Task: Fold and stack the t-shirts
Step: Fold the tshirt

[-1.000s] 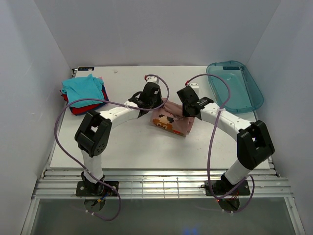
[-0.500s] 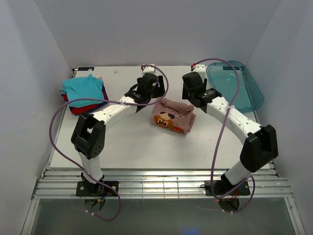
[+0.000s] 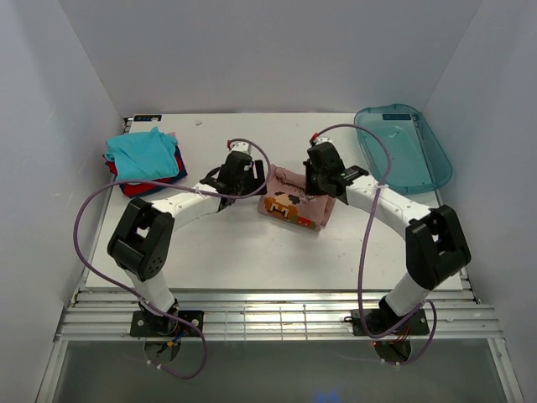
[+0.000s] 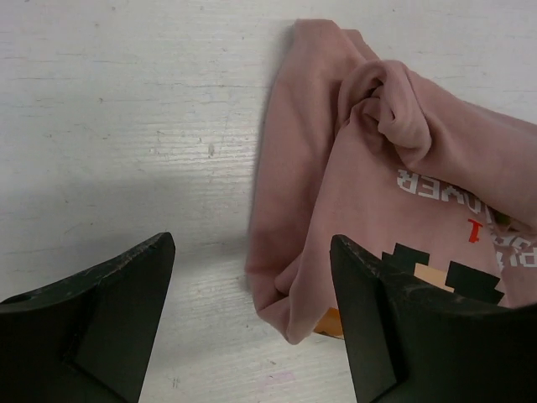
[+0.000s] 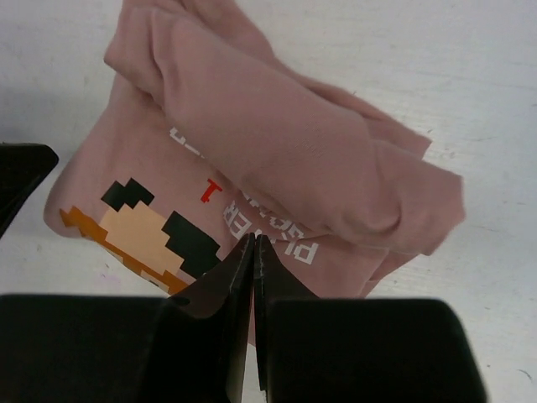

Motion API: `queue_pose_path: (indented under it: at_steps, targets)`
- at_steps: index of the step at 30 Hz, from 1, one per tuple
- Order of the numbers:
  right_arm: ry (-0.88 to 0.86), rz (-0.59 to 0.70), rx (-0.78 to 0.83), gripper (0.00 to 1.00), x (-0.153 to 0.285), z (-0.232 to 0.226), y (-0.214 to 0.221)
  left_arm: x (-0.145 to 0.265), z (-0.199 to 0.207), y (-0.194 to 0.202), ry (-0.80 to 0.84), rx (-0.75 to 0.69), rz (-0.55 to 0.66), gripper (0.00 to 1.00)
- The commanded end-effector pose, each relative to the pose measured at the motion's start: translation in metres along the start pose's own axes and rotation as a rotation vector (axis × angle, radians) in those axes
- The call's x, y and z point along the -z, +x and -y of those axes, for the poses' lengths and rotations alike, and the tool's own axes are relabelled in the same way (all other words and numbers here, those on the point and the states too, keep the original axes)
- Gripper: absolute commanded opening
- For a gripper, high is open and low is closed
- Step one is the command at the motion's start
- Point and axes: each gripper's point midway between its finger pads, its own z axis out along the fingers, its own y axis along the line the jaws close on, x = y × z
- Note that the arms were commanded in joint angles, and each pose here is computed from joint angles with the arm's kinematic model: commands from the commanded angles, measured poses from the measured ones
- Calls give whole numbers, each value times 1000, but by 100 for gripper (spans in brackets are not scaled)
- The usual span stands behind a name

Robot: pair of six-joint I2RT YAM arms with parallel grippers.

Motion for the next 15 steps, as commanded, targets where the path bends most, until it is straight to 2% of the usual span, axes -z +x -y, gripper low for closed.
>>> queue_pose_path:
  at_steps: [1,9,15]
  targets:
    - [-111,-9,-29,8,-9,-24,0,10,17,-29,129,56,59,86]
    - [-58,-40,4,8,-39,-20,5,15,12,-29,183,97,73,86]
    - [52,8,37,8,-57,-4,-13,20,7,-23,184,110,67,86]
